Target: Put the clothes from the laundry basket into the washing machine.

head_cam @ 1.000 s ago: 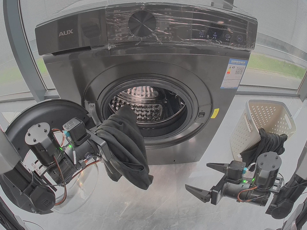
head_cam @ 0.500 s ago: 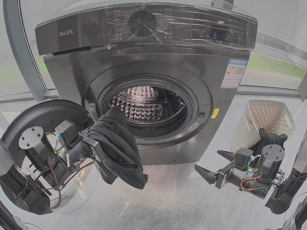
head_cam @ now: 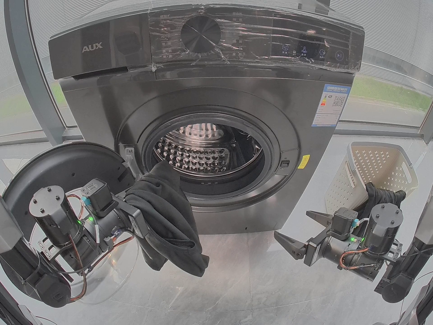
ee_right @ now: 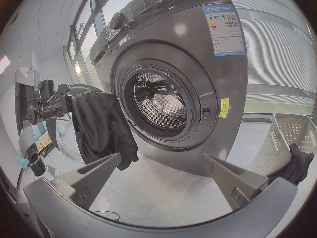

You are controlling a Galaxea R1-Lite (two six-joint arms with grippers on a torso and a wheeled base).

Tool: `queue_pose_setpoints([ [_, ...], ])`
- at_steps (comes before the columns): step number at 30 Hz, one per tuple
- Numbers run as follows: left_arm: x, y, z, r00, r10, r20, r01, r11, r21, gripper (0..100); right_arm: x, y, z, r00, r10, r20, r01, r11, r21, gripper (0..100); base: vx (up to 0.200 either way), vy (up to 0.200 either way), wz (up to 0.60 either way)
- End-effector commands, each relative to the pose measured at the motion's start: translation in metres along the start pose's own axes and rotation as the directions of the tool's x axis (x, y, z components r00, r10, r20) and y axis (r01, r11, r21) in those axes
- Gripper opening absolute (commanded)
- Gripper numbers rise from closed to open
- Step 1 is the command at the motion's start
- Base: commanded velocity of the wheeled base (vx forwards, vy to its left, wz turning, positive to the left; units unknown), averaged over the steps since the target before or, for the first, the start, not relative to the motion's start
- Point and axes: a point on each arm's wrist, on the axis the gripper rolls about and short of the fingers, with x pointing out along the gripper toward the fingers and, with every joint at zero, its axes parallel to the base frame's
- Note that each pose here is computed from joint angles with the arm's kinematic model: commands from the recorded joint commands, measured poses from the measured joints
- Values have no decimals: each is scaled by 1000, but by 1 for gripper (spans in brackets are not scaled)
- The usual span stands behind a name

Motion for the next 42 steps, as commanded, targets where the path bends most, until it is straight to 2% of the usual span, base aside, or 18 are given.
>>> queue_pose_setpoints([
  [1,4,0,-12,999,5,-49,-5,1000,8,0,-1,1,0,1000,5,-2,-5,1000,-1,100,0,0,0],
  [11,5,-6,-15,998,-7,-58,8,1000,11,0,0,3,-4,1000,13,-18,-13,1000,0,100,0,0,0],
  [14,4,-6,-15,998,-9,-61,9,1000,13,0,0,4,-4,1000,19,-19,-19,1000,-1,100,200,0,0],
  [17,4,-12,-16,997,-33,-63,34,999,10,0,-1,6,-4,999,26,-19,-26,1000,-1,100,200,0,0],
  [22,5,-18,-16,997,-55,-62,55,998,6,0,-1,9,-4,999,34,-22,-34,999,-1,100,0,0,0],
  [32,20,-28,-9,996,-86,-10,86,996,5,0,-3,18,-4,998,65,-19,-65,998,-2,100,0,0,0],
  [36,37,-34,-22,998,-54,-38,53,999,-3,0,-5,20,-6,997,67,-31,-67,998,5,100,0,0,0],
  [38,41,-35,-27,998,-50,-48,50,999,-2,0,-5,20,-6,997,67,-31,-67,998,6,100,0,0,0],
  [39,51,-35,-37,997,-41,-68,41,999,2,0,-6,21,-7,997,70,-33,-70,998,6,100,0,0,0],
  [42,69,-35,-45,997,-39,-65,39,999,-6,0,-5,22,-7,997,74,-35,-74,997,5,100,0,0,0],
])
